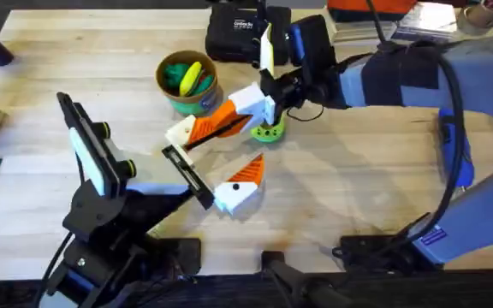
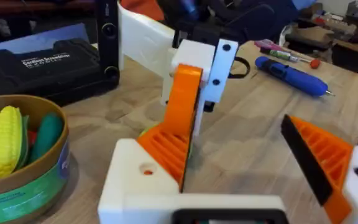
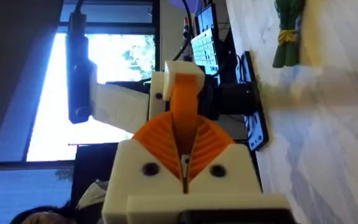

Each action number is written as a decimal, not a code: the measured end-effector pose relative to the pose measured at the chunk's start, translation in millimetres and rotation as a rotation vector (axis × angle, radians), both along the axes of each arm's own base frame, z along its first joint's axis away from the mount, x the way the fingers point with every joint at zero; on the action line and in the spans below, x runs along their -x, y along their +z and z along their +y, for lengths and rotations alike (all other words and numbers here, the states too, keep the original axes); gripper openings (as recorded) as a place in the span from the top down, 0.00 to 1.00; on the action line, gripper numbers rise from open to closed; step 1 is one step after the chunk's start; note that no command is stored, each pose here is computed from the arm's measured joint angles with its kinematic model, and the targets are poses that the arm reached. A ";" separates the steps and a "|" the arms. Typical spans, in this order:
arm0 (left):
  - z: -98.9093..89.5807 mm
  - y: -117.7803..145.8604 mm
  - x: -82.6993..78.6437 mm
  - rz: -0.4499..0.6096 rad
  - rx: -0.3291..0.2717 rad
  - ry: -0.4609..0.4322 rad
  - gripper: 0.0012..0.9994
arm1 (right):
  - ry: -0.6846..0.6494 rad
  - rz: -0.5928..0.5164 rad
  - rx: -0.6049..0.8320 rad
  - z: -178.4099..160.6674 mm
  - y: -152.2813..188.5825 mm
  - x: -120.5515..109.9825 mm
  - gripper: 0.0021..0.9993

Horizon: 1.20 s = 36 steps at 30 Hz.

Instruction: Pick up the gripper from the table and insert it into the empty holder that is missing its gripper. Then pick up a screw, insert it into the mounting hole, and use the screwdriver to tighten it. Finally, clean up the table by picking up the vegetable and placing it into the bucket.

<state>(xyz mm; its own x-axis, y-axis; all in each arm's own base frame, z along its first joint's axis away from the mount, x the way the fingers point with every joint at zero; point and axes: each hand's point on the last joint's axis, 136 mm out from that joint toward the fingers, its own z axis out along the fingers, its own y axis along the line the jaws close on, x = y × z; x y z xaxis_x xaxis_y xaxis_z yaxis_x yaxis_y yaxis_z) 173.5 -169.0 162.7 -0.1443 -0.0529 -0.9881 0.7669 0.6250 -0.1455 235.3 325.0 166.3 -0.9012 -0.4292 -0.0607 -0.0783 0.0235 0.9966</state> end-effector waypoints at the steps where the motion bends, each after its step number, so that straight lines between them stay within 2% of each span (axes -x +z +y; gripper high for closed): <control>1: 0.0 0.0 0.0 0.000 0.000 0.000 0.01 | 0.000 0.000 0.000 0.0 0.1 0.0 0.99; 12: 4.2 -0.4 -4.8 0.000 -0.002 0.035 0.01 | 0.008 0.006 0.006 11.8 0.1 -11.3 0.99; 36: 14.7 -3.0 -15.7 0.046 0.024 0.121 0.01 | -0.089 -0.008 0.107 33.0 -8.2 -24.7 0.99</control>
